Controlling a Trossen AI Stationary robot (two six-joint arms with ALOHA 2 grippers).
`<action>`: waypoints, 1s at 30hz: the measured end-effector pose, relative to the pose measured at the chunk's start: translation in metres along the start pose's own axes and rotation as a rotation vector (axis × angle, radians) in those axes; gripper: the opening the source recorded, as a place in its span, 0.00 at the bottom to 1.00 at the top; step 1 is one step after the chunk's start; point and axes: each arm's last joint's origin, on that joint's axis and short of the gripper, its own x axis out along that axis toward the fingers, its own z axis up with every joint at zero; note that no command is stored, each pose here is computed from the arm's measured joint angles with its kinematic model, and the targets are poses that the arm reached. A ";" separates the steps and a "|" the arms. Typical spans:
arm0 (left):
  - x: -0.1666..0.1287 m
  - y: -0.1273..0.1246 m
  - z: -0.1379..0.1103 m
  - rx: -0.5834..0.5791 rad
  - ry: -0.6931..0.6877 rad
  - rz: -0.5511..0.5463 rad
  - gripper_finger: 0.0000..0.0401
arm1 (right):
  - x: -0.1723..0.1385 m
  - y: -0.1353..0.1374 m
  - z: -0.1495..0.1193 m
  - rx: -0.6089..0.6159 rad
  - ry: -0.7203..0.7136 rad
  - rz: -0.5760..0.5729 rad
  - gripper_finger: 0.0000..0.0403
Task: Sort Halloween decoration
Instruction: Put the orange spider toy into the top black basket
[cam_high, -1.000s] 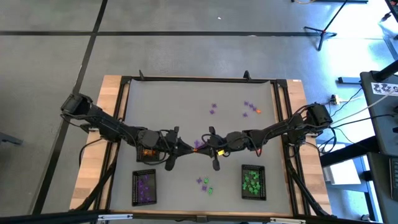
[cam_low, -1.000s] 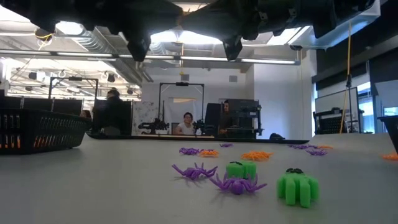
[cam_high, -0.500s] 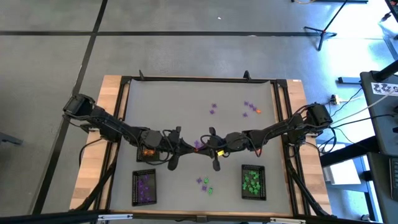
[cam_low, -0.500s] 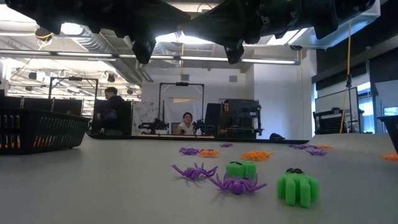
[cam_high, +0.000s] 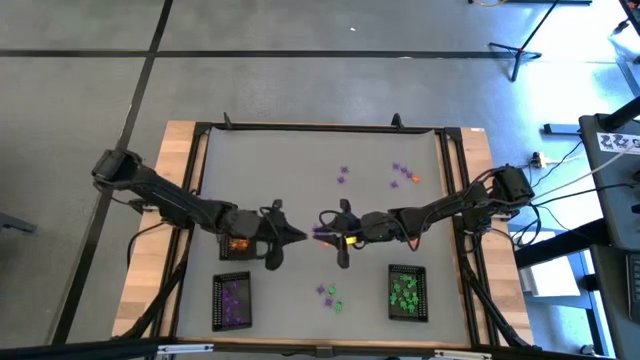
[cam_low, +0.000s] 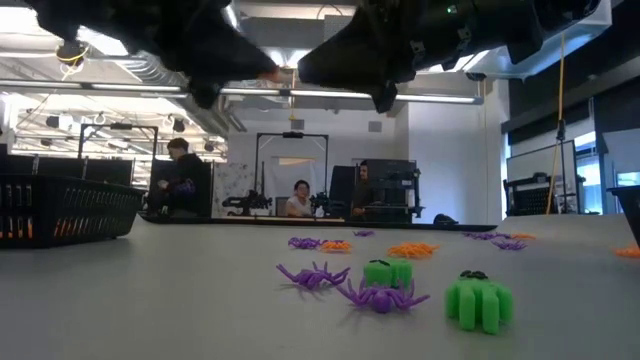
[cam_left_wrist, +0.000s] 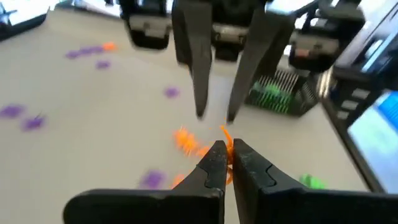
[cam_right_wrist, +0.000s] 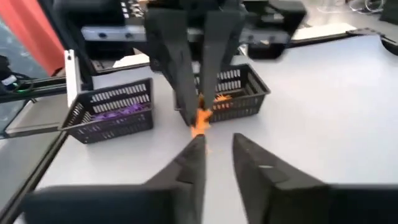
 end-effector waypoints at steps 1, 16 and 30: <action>-0.006 0.002 0.002 -0.004 0.020 0.020 0.00 | 0.000 0.000 0.000 0.001 0.005 -0.001 0.24; -0.102 0.040 -0.035 -0.215 0.553 0.540 0.00 | 0.000 -0.002 -0.004 -0.010 0.038 -0.057 0.46; -0.103 0.034 -0.035 -0.149 0.513 0.524 0.14 | -0.001 -0.003 -0.005 -0.017 0.032 -0.095 0.45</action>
